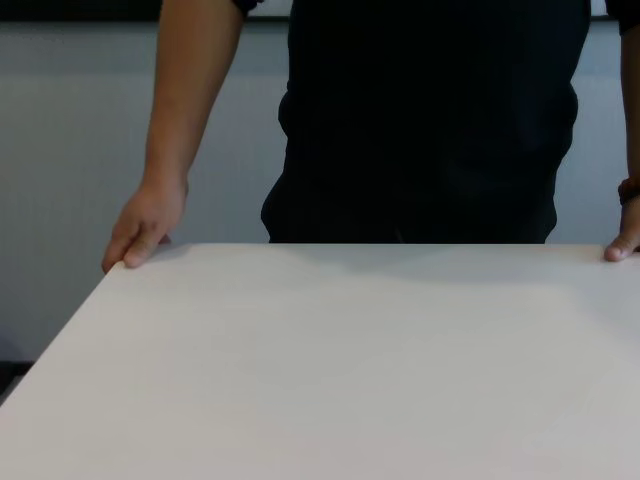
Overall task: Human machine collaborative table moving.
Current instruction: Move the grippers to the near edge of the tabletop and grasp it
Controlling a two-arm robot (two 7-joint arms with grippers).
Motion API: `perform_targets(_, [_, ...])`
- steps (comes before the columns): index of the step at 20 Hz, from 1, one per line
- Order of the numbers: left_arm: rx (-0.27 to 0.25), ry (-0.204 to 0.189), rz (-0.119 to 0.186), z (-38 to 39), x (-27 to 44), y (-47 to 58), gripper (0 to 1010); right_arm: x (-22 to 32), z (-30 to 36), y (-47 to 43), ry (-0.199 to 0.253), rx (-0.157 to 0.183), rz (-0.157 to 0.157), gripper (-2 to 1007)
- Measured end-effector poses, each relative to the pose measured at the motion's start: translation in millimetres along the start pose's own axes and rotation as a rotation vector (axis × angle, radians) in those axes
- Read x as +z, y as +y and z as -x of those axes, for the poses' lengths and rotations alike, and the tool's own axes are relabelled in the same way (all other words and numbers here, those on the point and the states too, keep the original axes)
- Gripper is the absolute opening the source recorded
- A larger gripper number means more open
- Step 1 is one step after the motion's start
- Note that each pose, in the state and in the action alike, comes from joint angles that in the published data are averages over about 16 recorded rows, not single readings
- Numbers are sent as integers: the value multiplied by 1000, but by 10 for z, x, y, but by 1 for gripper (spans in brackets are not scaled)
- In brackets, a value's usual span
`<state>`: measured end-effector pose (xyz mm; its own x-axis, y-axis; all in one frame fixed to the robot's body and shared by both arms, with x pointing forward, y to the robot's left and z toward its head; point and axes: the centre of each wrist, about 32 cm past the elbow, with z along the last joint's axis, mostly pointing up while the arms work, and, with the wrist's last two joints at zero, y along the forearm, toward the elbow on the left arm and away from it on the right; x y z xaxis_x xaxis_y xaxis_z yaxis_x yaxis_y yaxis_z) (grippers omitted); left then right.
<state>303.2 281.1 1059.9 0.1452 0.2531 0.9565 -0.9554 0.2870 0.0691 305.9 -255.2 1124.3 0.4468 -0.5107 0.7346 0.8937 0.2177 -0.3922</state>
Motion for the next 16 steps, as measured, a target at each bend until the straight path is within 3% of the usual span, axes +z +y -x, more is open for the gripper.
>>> perform_targets(9, [-4, -31, 24, 104, 133, -46, 1001, -18, 18, 44, -86, -10, 29, 999])
perform_targets(16, [-2, -51, 38, 154, 241, -103, 1001, -43, 38, 97, -135, -32, 32, 999])
